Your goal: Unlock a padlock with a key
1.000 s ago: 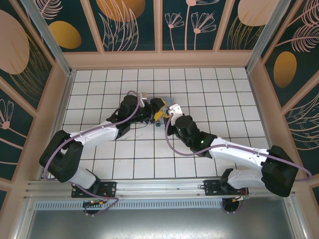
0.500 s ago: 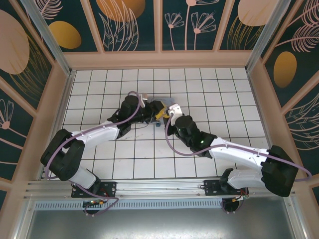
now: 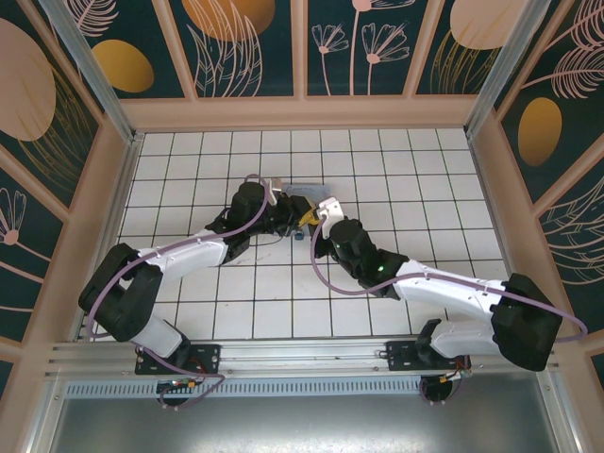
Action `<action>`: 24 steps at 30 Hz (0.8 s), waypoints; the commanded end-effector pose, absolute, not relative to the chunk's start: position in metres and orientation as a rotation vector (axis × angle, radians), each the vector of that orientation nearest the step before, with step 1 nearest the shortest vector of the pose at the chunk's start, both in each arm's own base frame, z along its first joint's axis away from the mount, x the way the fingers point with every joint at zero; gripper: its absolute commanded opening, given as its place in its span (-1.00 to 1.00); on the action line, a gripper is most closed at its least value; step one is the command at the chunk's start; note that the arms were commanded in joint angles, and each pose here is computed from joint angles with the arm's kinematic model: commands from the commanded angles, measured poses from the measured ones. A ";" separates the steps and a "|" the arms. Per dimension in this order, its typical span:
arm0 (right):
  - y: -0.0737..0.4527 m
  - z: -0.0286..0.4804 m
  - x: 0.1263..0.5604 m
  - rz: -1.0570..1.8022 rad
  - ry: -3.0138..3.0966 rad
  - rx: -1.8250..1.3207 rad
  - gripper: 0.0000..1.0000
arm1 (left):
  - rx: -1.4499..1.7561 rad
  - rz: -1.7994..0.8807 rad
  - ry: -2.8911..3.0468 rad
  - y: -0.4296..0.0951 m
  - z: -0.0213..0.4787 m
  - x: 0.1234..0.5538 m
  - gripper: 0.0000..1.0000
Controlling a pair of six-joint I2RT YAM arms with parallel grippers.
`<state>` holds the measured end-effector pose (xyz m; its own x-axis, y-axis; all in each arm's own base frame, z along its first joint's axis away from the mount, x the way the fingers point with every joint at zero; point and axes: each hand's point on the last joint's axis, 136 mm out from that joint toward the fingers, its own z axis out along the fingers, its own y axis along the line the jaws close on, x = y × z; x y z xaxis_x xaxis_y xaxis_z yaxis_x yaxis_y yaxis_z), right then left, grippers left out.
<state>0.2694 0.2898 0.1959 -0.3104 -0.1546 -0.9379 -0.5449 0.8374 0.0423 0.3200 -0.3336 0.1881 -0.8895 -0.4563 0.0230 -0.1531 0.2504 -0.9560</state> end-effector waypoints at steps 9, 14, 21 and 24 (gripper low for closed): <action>0.296 0.200 0.271 0.454 1.858 -0.502 -1.00 | -0.541 -1.710 2.237 -0.341 0.196 0.323 -1.00; 0.290 0.213 0.269 0.498 1.877 -0.456 -0.45 | -0.488 -1.675 2.229 -0.341 0.194 0.326 -1.00; 0.254 0.246 0.256 0.728 1.886 -0.274 -0.06 | -0.288 -1.570 2.152 -0.342 0.203 0.336 -1.00; 0.233 0.253 0.258 0.869 1.872 -0.144 0.06 | -0.210 -1.513 2.116 -0.341 0.209 0.339 -1.00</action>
